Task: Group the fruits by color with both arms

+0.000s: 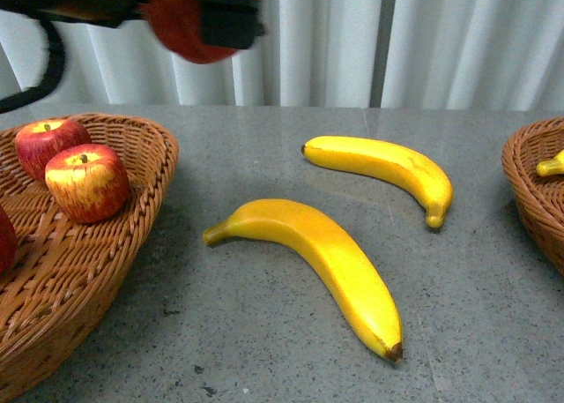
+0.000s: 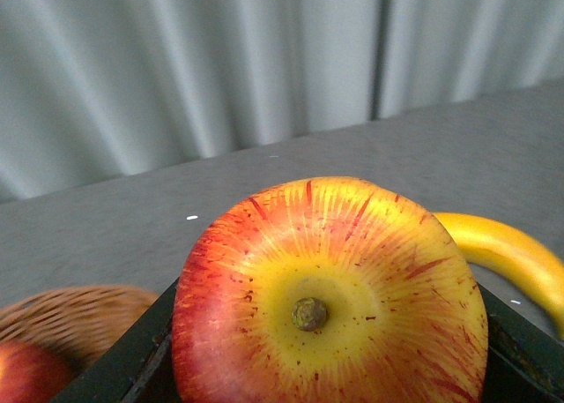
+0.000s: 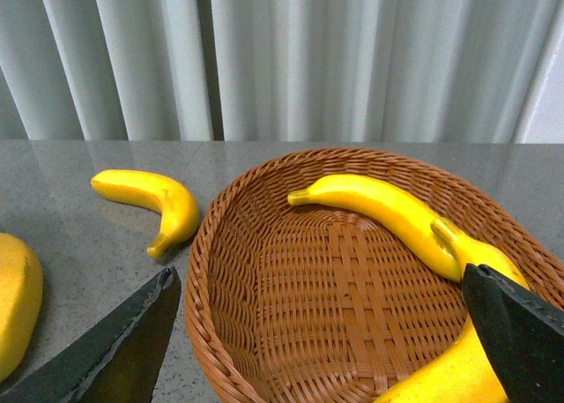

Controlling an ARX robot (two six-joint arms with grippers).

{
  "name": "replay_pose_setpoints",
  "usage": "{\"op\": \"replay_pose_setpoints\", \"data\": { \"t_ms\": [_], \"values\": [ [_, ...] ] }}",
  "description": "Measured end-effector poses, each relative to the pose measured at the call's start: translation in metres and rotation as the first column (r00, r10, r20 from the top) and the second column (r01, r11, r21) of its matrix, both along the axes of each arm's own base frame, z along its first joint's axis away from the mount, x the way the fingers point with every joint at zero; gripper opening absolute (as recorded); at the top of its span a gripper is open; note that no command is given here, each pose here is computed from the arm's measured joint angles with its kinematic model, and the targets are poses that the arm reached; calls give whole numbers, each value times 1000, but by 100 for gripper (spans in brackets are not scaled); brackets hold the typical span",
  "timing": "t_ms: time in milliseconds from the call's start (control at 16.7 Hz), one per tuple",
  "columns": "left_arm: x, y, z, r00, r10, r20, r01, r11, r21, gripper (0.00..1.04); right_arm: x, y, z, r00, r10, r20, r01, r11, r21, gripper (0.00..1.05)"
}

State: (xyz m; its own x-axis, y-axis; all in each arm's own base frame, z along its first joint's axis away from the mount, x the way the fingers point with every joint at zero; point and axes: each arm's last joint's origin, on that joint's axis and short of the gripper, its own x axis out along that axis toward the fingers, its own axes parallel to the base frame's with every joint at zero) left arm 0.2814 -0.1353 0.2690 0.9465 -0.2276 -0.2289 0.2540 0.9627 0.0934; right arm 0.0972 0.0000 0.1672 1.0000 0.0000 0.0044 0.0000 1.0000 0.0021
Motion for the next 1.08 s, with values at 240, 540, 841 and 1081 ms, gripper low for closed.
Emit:
{"op": "replay_pose_setpoints", "data": {
  "t_ms": [240, 540, 841, 1081],
  "values": [
    [-35, 41, -8, 985, 173, -4, -173, 980, -99, 71, 0, 0, 0, 1000, 0, 0, 0, 1000, 0, 98],
    [-46, 62, -54, 954, 272, -124, -286, 952, -109, 71, 0, 0, 0, 1000, 0, 0, 0, 1000, 0, 98],
    [-29, 103, -75, 934, 243, -264, -304, 926, -223, 97, 0, 0, 0, 1000, 0, 0, 0, 1000, 0, 98],
    [-62, 71, -69, 970, 136, -200, -183, 953, -243, 98, 0, 0, 0, 1000, 5, 2, -5, 1000, 0, 98]
  ]
}}
